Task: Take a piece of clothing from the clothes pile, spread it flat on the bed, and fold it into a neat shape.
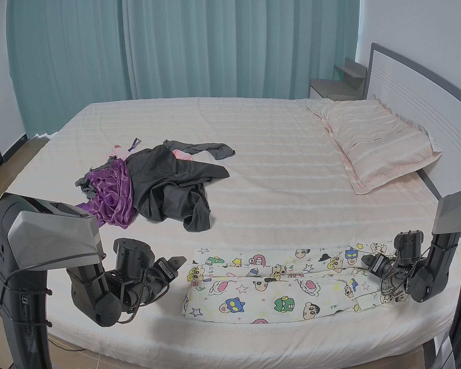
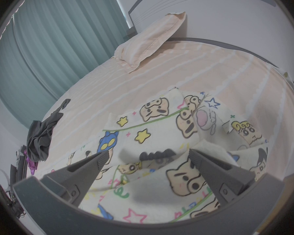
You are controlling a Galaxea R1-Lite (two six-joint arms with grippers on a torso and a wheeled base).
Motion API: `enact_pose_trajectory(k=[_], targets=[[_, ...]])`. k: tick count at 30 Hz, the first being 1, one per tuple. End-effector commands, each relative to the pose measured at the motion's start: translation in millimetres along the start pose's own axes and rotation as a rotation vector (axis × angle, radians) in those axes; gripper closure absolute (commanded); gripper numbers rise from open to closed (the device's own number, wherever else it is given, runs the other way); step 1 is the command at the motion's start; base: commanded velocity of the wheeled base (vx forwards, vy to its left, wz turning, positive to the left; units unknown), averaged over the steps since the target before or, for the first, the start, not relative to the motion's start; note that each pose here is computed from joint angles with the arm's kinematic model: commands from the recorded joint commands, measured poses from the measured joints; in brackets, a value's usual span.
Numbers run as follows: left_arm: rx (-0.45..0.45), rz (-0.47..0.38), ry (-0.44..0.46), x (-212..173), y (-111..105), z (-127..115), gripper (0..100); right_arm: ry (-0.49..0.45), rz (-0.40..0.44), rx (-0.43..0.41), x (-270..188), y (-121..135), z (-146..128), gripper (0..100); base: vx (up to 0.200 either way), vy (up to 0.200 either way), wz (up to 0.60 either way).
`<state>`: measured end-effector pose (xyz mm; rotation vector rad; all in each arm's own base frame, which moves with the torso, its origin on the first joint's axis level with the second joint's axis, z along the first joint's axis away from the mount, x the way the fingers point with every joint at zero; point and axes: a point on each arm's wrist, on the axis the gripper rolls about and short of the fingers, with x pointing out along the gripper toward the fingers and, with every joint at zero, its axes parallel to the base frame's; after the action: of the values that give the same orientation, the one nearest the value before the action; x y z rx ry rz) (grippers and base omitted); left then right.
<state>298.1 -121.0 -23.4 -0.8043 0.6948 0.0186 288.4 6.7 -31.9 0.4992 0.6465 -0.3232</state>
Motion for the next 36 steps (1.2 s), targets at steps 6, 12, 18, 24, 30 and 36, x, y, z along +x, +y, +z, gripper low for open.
enact_pose_trajectory(k=[6, 12, 18, 24, 30, 36], targets=[[-0.005, 0.015, 0.002, -2.1, 4.4, -0.3, 0, -0.019, -0.051, 0.025, 17.6, -10.5, 3.6, 0, 0.0, 0.0, 0.0], [-0.005, 0.019, 0.005, -2.3, 5.3, -1.0, 0, -0.055, -0.087, 0.038, 20.9, -19.1, 13.6, 0, 0.0, 0.0, 0.0], [-0.005, 0.02, 0.004, -2.3, 5.3, -0.9, 0, -0.08, -0.1, 0.055, 24.2, -24.6, 21.4, 0, 0.0, 0.0, 0.0], [-0.006, 0.021, 0.004, -2.5, 5.6, -1.1, 0, -0.091, -0.088, 0.06, 29.4, -23.1, 22.1, 0, 0.0, 0.0, 0.0], [-0.006, 0.021, 0.004, -2.5, 5.6, -1.1, 0, -0.077, -0.089, 0.06, 37.1, -23.7, 16.9, 0, 0.0, 0.0, 0.0], [-0.006, 0.02, 0.006, -2.5, 5.6, -1.2, 0, -0.08, -0.093, 0.065, 42.9, -24.9, 17.0, 100, 0.0, 0.0, 0.0]])
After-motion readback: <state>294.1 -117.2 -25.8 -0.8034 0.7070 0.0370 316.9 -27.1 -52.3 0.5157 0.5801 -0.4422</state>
